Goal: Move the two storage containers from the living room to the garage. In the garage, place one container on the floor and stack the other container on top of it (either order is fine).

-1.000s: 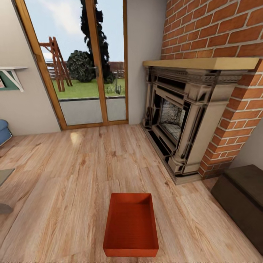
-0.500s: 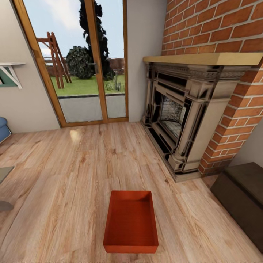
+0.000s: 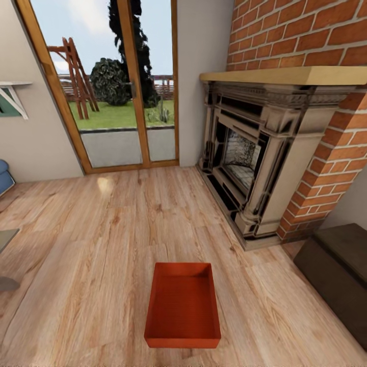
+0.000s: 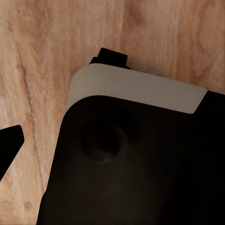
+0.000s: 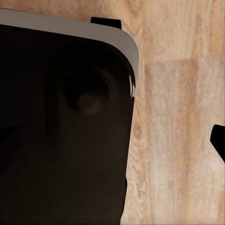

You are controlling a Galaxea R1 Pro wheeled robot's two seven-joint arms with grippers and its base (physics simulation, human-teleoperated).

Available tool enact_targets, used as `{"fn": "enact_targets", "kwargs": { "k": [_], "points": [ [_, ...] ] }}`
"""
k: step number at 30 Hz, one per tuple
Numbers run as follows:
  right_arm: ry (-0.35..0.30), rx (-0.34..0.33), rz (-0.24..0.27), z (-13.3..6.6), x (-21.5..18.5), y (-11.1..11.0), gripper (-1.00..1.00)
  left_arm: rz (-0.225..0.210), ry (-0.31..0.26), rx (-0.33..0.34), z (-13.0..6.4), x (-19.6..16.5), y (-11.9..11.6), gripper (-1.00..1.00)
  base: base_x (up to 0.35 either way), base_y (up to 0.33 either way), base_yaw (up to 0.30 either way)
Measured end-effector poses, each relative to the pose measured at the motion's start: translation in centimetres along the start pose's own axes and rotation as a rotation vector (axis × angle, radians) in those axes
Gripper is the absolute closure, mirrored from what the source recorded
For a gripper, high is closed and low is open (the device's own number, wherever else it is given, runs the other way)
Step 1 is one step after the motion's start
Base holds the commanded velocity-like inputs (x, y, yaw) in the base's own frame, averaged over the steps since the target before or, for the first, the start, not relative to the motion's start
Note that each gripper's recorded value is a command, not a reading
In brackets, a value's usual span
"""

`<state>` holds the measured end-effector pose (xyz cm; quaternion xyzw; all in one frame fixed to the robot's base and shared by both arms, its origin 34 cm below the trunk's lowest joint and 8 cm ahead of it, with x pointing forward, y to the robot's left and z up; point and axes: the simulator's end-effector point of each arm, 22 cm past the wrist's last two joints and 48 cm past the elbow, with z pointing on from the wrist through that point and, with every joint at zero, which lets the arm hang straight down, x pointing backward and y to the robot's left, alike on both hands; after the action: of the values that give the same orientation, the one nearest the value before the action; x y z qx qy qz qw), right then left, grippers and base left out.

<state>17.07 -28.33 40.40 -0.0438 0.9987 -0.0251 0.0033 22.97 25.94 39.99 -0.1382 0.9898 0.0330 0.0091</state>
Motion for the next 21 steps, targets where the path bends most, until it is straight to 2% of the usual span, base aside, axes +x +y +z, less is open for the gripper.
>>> {"fn": "enact_targets", "kwargs": {
  "k": [21],
  "points": [
    [0.033,-0.003,-0.002,0.1,1.3,0.1,-1.0,0.002,0.032,-0.009,0.3,1.3,0.3,-1.0,0.0,0.0,0.0]
  ]
}}
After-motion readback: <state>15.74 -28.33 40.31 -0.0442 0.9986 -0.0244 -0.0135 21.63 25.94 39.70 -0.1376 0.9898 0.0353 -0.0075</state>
